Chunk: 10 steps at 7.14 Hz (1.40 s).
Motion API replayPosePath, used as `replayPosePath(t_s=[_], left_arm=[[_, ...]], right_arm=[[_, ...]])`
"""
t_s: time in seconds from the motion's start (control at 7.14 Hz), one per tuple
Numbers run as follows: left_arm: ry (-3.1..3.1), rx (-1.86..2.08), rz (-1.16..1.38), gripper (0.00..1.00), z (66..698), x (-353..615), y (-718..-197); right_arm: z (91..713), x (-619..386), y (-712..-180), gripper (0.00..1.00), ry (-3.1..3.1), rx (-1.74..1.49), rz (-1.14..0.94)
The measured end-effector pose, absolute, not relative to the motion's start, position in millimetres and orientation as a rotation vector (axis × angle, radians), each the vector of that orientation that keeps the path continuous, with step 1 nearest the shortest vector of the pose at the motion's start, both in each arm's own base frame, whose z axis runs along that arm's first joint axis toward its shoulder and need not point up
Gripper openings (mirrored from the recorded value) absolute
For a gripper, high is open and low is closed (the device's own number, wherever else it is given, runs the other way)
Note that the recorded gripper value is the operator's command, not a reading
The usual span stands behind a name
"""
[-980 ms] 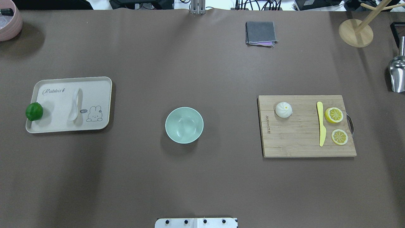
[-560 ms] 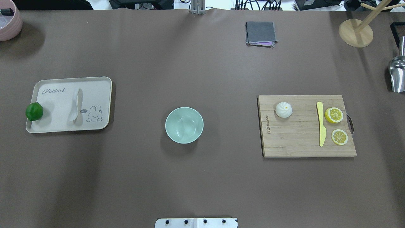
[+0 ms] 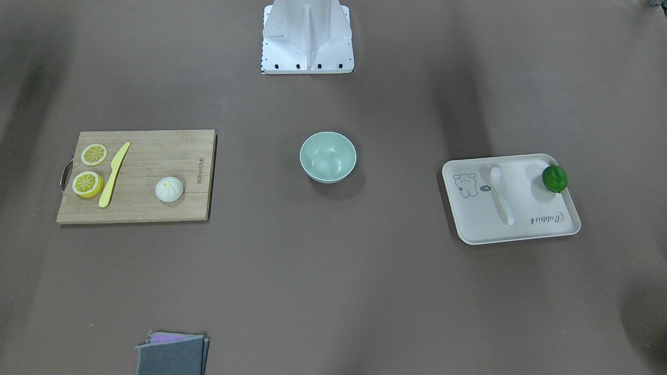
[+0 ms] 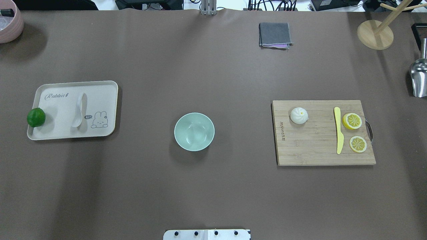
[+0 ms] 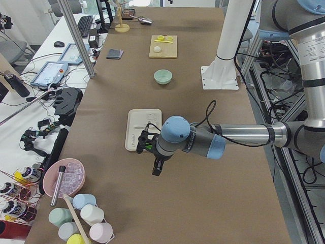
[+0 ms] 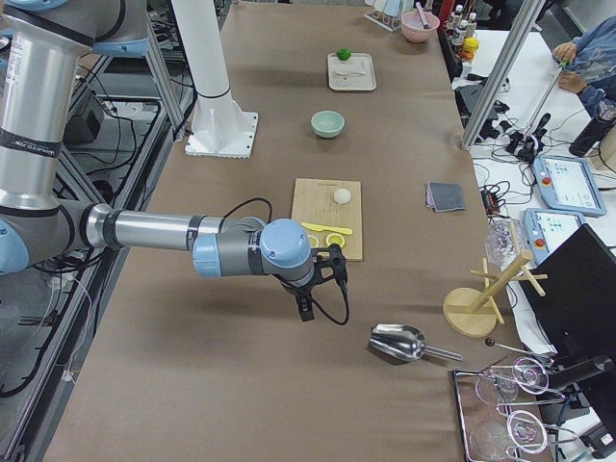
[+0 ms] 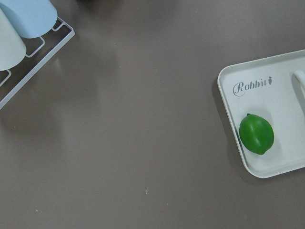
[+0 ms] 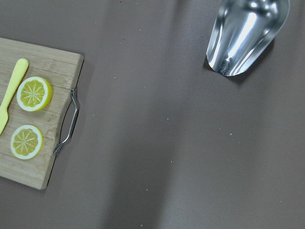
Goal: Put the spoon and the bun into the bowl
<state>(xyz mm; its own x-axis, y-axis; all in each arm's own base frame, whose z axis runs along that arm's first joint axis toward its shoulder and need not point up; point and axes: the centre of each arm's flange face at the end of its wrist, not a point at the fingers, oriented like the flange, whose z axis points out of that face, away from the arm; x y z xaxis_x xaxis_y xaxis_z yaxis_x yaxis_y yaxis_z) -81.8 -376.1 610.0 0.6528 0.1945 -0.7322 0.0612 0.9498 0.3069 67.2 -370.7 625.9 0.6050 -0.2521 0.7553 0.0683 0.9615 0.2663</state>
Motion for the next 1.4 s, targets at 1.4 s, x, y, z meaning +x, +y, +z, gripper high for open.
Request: replayPosePath(t_s=[1.4], left_arm=[[0.909, 0.242, -0.018, 0.97, 551.7, -2.5, -439.0]], right_arm=[[589.1, 35.6, -413.3, 0.99, -0.956, 0.197, -0.137]])
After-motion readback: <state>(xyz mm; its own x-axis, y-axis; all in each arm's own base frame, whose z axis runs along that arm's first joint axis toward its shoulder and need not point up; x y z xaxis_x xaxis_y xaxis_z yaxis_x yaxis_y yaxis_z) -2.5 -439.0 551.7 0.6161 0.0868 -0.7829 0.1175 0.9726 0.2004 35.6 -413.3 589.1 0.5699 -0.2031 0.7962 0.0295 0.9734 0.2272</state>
